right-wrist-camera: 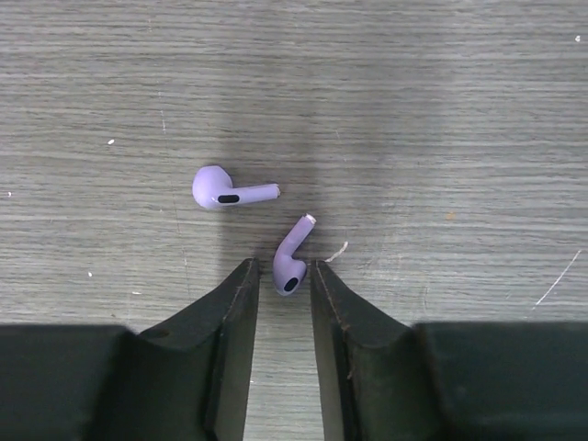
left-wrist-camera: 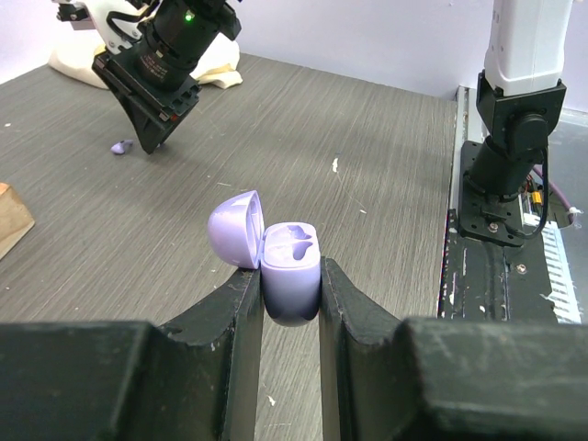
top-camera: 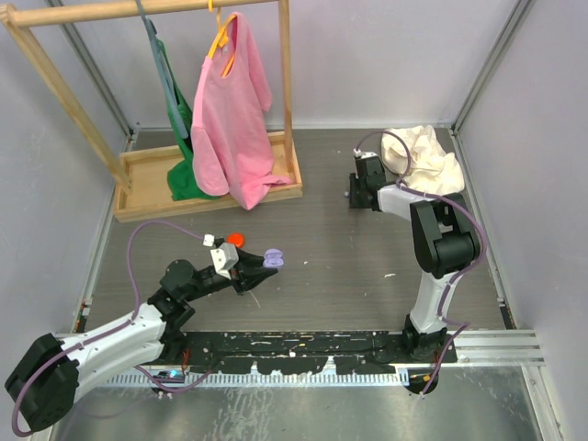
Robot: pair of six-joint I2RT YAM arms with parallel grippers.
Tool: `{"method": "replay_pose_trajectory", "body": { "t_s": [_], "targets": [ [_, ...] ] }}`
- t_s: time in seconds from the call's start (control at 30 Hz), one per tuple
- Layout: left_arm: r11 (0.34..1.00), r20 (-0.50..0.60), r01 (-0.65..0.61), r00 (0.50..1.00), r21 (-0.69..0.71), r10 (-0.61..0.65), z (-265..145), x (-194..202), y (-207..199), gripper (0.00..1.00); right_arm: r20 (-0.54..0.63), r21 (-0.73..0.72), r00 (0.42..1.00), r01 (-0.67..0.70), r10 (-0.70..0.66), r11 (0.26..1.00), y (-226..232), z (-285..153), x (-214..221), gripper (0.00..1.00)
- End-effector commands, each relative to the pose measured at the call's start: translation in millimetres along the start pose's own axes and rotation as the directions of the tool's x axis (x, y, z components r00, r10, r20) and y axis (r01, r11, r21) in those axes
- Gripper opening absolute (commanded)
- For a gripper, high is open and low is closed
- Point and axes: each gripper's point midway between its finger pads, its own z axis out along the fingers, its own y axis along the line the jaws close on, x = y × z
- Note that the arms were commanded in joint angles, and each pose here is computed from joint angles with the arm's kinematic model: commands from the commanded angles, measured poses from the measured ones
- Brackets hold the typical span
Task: Insert the wireless bluetooth earbuds into the charging case
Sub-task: Move the earbud to the center of the board.
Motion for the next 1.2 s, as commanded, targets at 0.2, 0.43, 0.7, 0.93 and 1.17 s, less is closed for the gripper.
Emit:
{"method": "replay_pose_trajectory", "body": {
  "t_s": [0.2, 0.43, 0.7, 0.93, 1.17],
  "targets": [
    [0.998, 0.074, -0.052, 0.996, 0.019, 0.05, 3, -25, -3, 0.01, -0.006, 0.001, 1.0, -0.014, 0.014, 1.0, -2, -9, 4, 0.23],
    [0.998, 0.078, -0.053, 0.996, 0.021, 0.051, 2, -26, -4, 0.01, -0.038, -0.051, 0.999, 0.003, -0.005, 0.999, 9, -31, 25, 0.19],
    [0.998, 0.082, -0.055, 0.995, 0.02, 0.054, 1, -27, -5, 0.0, -0.067, -0.127, 0.993, 0.091, -0.1, 0.988, 40, -63, 55, 0.2],
    [0.998, 0.086, -0.056, 0.995, 0.025, 0.054, 1, -29, -6, 0.0, -0.048, -0.228, 0.967, 0.232, -0.249, 0.946, 85, -94, 79, 0.2],
    [0.998, 0.088, -0.056, 0.995, 0.025, 0.054, 1, -29, -6, 0.0, -0.007, -0.336, 0.922, 0.363, -0.388, 0.869, 129, -120, 102, 0.21]
  ]
}}
